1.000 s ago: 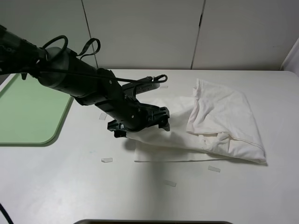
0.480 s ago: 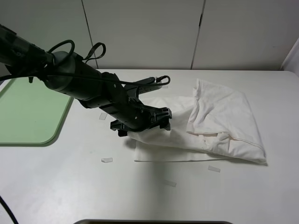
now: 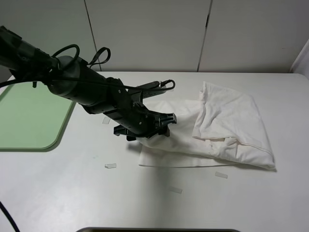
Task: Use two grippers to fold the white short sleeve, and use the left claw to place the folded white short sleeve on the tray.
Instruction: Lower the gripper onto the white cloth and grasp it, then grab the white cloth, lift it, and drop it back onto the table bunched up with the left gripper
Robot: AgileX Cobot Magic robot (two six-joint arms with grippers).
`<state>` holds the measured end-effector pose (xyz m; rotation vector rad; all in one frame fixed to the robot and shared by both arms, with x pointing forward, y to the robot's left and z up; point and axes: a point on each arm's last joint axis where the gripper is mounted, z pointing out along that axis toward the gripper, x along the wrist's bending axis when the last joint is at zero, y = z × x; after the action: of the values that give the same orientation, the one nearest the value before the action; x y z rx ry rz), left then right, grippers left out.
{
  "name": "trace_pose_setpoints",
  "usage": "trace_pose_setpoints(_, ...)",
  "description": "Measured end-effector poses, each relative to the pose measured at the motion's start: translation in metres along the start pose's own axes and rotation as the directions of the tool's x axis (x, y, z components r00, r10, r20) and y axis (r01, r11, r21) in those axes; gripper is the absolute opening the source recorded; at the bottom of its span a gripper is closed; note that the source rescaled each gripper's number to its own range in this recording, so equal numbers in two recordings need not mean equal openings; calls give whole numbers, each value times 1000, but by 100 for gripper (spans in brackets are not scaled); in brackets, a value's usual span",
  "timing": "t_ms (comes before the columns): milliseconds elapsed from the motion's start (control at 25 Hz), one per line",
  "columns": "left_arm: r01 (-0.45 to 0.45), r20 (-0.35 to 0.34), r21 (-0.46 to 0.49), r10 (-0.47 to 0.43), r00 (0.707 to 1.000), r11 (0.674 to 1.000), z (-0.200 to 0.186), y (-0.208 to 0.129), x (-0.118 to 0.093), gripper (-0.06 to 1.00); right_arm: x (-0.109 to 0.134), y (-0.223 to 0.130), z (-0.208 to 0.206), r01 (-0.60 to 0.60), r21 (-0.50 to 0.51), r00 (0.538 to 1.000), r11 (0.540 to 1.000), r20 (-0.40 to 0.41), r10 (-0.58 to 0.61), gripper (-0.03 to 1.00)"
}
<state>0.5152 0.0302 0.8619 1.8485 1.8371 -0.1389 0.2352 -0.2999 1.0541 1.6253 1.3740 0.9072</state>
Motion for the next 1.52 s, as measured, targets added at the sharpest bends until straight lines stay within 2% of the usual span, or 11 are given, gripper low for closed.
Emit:
trace_pose_setpoints(200, 1, -1, 1, -1, 1000, 1000, 1, 0, 0, 45, 0, 0, 0, 0, 0, 1000, 1000, 0, 0, 100)
trace_pose_setpoints(240, 1, -1, 1, -1, 1000, 1000, 1, 0, 0, 45, 0, 0, 0, 0, 0, 1000, 1000, 0, 0, 100)
trace_pose_setpoints(400, 1, -1, 2, -1, 1000, 1000, 1, -1, 0, 18, 0, 0, 0, 0, 0, 1000, 1000, 0, 0, 100)
trace_pose_setpoints(760, 3, 2, 6, -3, 1000, 1000, -1, 0, 0, 17, 0, 0, 0, 0, 0, 1000, 1000, 0, 0, 100)
trace_pose_setpoints(1040, 28, 27, 67, -30, 999, 997, -25, 11, 4, 17, 0, 0, 0, 0, 0, 1000, 1000, 0, 0, 100)
trace_pose_setpoints(1200, -42, 14, 145, 40, 999, 989, -46, 18, 13, 17, 0, 0, 0, 0, 0, 1000, 1000, 0, 0, 100)
trace_pose_setpoints(1280, -107, -5, 191, 110, 994, 976, -68, 24, 21, 17, 0, 0, 0, 0, 0, 1000, 1000, 0, 0, 100)
trace_pose_setpoints(1520, -181, -35, 236, 194, 980, 955, -100, 30, 31, 17, 0, 0, 0, 0, 0, 1000, 1000, 0, 0, 100)
